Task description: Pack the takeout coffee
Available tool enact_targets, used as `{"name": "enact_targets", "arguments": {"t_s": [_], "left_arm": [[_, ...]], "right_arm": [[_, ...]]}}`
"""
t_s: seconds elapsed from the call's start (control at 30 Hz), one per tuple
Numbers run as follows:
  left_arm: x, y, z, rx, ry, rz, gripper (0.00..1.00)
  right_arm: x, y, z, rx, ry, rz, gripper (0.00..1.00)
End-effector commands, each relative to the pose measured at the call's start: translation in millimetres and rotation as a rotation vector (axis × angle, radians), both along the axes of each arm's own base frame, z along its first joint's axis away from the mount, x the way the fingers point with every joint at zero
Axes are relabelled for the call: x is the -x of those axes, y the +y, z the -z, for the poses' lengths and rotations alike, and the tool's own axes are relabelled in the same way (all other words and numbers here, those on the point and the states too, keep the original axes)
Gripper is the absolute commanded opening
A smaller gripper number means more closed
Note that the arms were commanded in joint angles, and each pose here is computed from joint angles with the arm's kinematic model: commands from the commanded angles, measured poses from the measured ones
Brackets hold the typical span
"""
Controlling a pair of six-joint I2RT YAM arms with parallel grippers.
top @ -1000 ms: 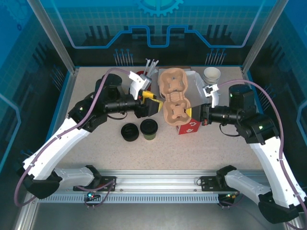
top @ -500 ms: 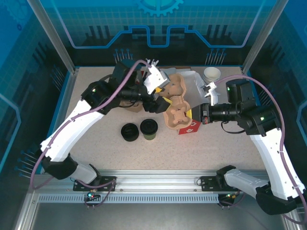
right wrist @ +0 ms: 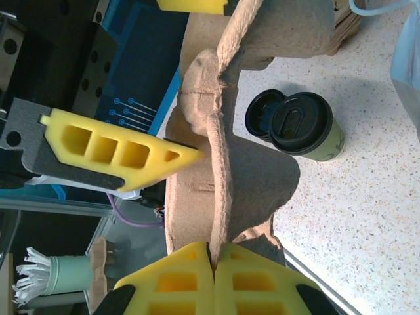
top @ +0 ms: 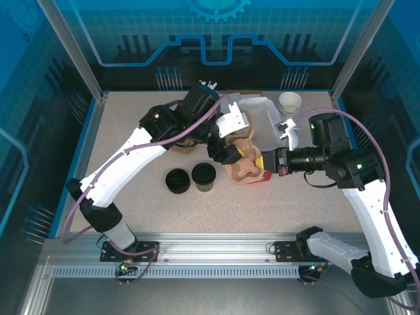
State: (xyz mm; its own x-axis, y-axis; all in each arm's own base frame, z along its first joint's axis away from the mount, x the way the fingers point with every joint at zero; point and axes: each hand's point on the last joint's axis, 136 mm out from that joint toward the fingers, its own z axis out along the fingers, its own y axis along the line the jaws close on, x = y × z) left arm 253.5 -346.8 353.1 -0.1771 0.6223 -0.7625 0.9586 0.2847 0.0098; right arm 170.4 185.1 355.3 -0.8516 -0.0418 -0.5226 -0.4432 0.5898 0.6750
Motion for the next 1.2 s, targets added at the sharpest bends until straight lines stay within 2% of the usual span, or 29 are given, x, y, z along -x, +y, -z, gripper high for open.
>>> {"name": "enact_targets", "arguments": {"t_s": [0.0,0.2,0.4,0.73,0.8,0.9,0.93,1.17], "left_arm": [[3,-2,-5,-0.009,-0.025,0.024,0.77],[5,-9,-6,0.0,-0.03,0.041,0.69],[4,-9,-8,0.005,-0.043,0.039,0.54],[4,-10,-8,-0.002,-0.051,0.053,0.42],[4,-11,-10,0.007,-0.049,0.059,0.43],[5,-12,-11,0.011,-0.046,0.066,0.57],[5,-13,-10,0.008,-0.045,0.066,0.58],[2,-16,-3,-0.01,-0.036,0.07,0.57]], "right_arm": [[5,1,-1,-0.012,-0.007,-0.029,0.0],[2,1,0,-0.001,0.0,-0.029,0.0],[0,-1,2,0.017,-0.003,-0.02,0.0],[-3,-6,-1,0.02,-0.02,-0.001,0.0],[-3,-7,-2,0.017,-0.023,0.004,0.0],[-4,-10,-5,0.011,-0.031,0.013,0.0],[-4,-10,-6,0.008,-0.032,0.013,0.0],[-4,-11,-7,-0.004,-0.029,0.009,0.0]]}}
